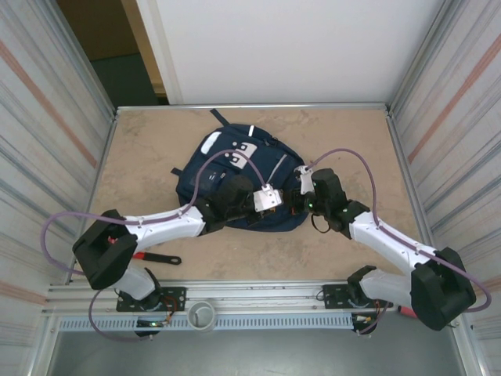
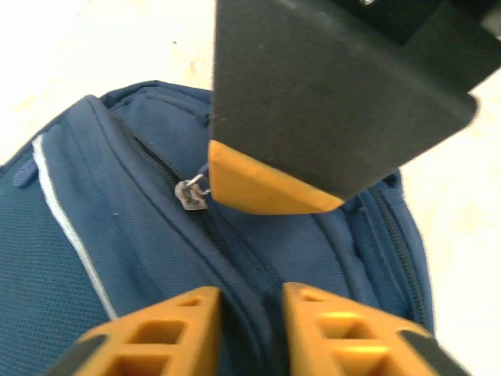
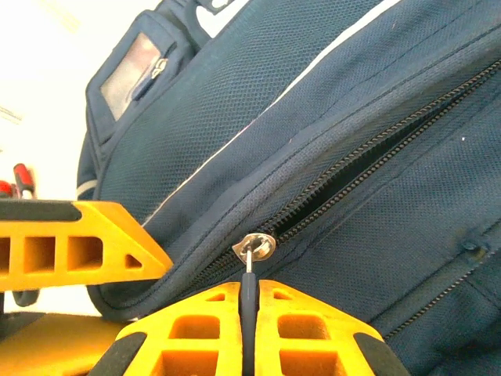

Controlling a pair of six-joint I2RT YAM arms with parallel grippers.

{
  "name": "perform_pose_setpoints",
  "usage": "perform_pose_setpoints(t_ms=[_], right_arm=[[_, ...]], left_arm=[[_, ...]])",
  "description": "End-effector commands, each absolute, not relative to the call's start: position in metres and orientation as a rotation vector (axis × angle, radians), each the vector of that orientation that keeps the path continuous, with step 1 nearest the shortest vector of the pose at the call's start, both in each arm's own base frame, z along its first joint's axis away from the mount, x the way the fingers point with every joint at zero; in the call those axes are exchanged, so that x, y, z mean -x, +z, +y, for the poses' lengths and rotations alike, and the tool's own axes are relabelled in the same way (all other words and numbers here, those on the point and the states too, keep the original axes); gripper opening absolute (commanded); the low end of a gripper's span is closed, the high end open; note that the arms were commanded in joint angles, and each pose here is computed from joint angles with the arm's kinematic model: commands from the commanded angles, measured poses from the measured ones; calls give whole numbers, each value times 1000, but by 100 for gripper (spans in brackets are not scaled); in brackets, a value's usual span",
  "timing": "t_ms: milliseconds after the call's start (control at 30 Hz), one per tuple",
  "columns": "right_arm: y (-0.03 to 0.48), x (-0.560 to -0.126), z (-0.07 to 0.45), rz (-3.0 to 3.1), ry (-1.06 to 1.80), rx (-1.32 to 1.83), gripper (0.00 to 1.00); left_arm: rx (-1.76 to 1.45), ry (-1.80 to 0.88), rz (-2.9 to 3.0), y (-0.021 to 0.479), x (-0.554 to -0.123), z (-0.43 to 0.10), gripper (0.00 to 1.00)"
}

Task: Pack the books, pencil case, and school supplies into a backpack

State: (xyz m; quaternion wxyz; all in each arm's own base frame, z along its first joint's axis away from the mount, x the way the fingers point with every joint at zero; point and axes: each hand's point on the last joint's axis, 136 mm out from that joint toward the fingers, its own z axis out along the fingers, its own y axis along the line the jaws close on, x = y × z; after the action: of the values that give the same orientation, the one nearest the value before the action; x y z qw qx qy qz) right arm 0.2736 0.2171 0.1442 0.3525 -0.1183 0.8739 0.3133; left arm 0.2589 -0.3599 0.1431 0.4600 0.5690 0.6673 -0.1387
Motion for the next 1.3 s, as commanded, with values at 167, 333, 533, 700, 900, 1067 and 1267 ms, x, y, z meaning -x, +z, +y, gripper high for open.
perform_pose_setpoints(t_ms=[167, 333, 533, 700, 900, 1067, 1267], right_arm=[[139, -293, 185, 2251, 748, 181, 0], [122, -314, 154, 2324, 647, 21, 0], [123, -327, 173, 2323, 672, 25, 0], [130, -323, 194, 2302, 717, 103, 0], [149, -308, 222, 2243, 801, 198, 0], [164, -299, 232, 2201, 835, 227, 0], [173, -289, 235, 2163, 855, 250, 0]], left_arm=[[-1331, -367, 1685, 144, -268, -345, 0], [-1222, -386, 1730, 144, -268, -319, 0], [-1070, -249, 1776, 143, -281, -283, 0], [-1025, -247, 1769, 157, -279, -277, 25], [-1224, -315, 1683, 170, -253, -315, 59], [-1278, -298, 1685, 162, -262, -335, 61], [-1275, -226, 1685, 149, -279, -341, 48]])
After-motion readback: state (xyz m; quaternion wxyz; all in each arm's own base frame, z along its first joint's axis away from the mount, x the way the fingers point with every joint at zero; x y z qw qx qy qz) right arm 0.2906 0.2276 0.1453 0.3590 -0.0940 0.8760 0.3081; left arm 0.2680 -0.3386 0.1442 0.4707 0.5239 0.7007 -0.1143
